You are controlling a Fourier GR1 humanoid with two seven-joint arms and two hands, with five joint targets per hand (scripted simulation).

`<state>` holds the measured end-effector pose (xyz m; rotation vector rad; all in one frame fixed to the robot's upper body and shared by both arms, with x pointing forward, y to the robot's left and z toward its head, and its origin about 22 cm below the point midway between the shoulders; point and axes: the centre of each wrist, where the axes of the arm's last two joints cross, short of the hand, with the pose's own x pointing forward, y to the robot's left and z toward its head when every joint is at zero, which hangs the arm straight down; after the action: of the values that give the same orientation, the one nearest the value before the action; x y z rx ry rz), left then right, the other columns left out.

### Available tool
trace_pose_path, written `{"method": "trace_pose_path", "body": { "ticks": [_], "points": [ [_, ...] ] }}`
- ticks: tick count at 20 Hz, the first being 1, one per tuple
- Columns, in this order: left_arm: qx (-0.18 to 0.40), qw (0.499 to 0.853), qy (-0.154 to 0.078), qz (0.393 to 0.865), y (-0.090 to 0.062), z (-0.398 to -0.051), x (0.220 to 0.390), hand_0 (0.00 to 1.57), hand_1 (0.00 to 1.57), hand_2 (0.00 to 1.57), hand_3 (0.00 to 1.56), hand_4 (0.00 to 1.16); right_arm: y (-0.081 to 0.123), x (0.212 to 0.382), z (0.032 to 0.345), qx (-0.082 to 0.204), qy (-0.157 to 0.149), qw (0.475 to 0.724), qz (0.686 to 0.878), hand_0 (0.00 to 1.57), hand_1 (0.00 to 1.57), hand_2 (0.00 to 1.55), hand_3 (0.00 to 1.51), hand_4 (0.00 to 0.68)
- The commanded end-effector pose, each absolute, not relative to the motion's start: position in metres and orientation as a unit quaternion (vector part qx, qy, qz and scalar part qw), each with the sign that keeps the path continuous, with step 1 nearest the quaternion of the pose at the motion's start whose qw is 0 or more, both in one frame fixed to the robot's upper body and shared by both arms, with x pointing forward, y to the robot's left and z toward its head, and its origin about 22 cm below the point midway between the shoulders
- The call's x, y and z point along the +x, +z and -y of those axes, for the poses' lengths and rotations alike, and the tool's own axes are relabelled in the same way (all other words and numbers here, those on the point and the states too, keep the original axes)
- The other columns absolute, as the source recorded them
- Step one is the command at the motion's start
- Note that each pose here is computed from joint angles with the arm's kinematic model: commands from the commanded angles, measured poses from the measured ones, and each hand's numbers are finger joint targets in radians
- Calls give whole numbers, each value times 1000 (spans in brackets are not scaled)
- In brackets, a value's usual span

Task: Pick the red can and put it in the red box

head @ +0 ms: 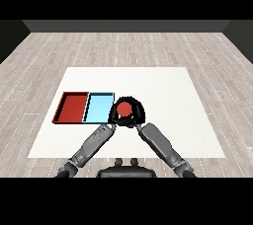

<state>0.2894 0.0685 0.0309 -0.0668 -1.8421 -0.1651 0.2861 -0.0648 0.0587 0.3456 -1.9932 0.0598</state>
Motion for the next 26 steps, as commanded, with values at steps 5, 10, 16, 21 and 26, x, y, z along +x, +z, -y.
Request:
{"method": "trace_pose_path", "body": {
  "ticks": [5,10,16,21,26],
  "points": [
    [-43,610,-55,789,29,-58,286,1571,1571,1556,1489,1119,79,287,50,202,19,533,822,1255,1255,1262,1195,0],
    [-46,610,-56,789,32,-58,286,1571,1571,1569,1491,1140,66,285,59,193,33,514,835,0,0,0,0,0],
    [-35,596,-66,800,47,-59,293,1571,1571,1571,1486,1148,79,270,65,170,39,500,848,0,0,0,0,0],
    [-29,615,-58,786,33,-73,277,1571,1571,1571,1489,1148,72,297,91,125,42,503,854,0,0,0,0,0],
    [-38,621,-47,782,14,-65,276,1571,1571,1571,1490,1139,132,288,116,118,7,462,879,0,0,0,0,0]
  ]
}}
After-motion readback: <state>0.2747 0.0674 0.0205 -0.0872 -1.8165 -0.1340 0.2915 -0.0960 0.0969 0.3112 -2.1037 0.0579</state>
